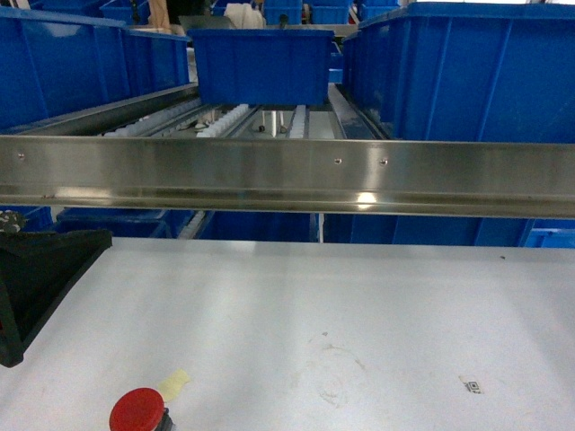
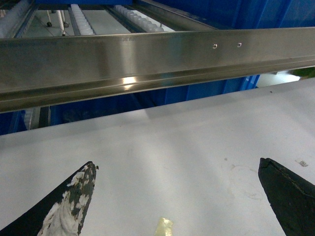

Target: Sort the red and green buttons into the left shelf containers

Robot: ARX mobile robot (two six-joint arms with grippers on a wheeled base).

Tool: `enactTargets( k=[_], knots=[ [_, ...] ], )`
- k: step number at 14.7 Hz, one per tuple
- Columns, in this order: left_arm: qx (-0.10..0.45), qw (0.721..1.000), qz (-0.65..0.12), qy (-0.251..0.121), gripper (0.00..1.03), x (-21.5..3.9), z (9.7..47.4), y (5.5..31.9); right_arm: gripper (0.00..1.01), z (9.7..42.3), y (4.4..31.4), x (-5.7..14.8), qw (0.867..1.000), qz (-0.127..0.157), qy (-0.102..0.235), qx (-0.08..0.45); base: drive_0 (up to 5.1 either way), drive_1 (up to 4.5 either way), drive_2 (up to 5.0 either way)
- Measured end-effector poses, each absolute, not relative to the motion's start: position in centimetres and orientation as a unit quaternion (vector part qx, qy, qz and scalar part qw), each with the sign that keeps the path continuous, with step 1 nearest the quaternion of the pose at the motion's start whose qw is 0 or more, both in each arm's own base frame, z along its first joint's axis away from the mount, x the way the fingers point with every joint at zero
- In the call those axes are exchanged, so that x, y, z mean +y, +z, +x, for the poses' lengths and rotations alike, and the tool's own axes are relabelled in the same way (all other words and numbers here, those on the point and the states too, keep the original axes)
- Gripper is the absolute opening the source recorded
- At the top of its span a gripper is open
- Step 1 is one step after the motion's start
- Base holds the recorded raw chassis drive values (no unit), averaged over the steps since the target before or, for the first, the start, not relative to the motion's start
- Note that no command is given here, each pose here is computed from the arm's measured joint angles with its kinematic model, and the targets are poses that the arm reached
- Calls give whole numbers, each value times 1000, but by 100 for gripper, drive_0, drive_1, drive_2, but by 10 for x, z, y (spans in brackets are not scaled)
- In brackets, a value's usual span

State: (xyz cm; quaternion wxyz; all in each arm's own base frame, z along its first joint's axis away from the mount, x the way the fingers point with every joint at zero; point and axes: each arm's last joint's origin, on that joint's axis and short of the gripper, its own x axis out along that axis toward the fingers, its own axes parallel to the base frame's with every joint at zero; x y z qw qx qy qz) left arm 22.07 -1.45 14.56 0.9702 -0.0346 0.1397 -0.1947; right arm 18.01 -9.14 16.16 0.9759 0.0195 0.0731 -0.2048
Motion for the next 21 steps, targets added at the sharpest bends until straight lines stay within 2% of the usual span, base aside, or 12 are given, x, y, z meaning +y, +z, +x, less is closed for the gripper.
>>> enactTargets(
  k=[2,4,7,11,15,18,21],
  knots=[
    [140,970,-35,-195,98,-15,221,146,26,166,176,-94,979,1,-200,50,0,0,0],
    [151,968,-30,-197,98,-19,220,143,26,166,174,-93,979,-3,-197,56,0,0,0],
    [194,947,4,-255,98,-47,213,134,26,166,174,-93,979,-5,-196,56,0,0,0],
    [261,939,60,-216,98,-46,210,112,26,166,174,-93,979,-5,-196,56,0,0,0],
    [295,926,65,-227,98,-51,210,96,26,166,174,-93,979,-5,-196,56,0,0,0],
    [341,909,64,-230,98,-55,208,79,26,166,174,-93,979,-5,-196,56,0,0,0],
    [350,906,63,-229,98,-56,212,72,26,166,174,-93,979,-5,-196,56,0,0,0]
  ],
)
